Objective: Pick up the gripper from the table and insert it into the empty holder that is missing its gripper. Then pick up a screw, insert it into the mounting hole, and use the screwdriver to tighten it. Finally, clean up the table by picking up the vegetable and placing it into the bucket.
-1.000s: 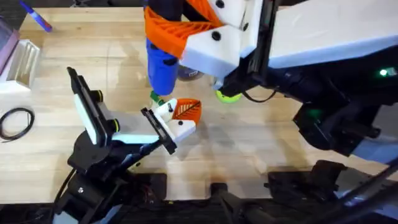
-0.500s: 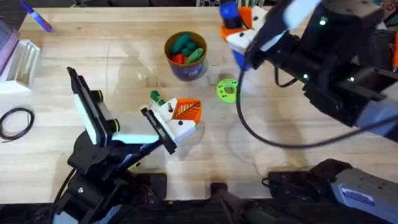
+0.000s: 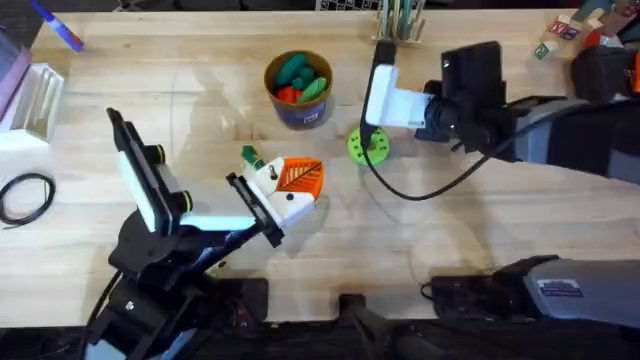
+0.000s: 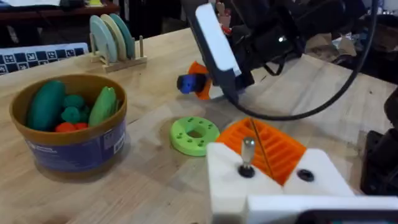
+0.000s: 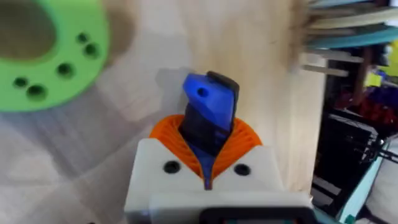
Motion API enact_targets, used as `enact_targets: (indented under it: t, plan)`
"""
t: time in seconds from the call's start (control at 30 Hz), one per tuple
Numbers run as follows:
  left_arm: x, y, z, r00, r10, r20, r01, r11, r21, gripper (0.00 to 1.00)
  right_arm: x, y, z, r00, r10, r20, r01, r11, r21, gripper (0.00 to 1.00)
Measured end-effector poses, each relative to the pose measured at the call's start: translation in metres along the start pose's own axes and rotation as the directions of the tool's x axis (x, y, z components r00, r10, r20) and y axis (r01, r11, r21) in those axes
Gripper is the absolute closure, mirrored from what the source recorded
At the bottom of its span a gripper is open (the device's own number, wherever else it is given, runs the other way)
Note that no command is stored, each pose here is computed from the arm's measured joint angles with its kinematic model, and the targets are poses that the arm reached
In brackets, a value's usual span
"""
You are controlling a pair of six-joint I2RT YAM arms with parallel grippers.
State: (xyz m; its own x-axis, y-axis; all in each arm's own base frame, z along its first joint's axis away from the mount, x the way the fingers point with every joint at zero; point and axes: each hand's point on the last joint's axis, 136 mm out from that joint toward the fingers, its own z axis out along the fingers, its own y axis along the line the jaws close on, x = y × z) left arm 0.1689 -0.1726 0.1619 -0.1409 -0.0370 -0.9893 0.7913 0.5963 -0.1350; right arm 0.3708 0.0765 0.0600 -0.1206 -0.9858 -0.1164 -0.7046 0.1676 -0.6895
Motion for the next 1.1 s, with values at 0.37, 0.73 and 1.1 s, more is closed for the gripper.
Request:
enact_targets:
  t: [0.37,0.73,1.1]
  plan:
    - [0.000,0.000,0.000,1.000,0.000,0.000,0.000,1.000,0.000,0.965,0.010,0.020,0.005,0.995,-0.075,-0.059,0.069,0.992,-0.104,0.753]
    - [0.000,0.000,0.000,1.000,-0.002,0.001,0.002,1.000,-0.002,0.025,0.012,0.016,-0.006,0.988,0.113,-0.110,-0.124,0.987,-0.105,0.105]
    - [-0.007,0.005,0.000,0.999,0.010,0.030,-0.009,0.999,-0.032,0.015,0.012,0.007,-0.034,0.938,0.308,-0.158,-0.329,0.935,-0.129,0.102]
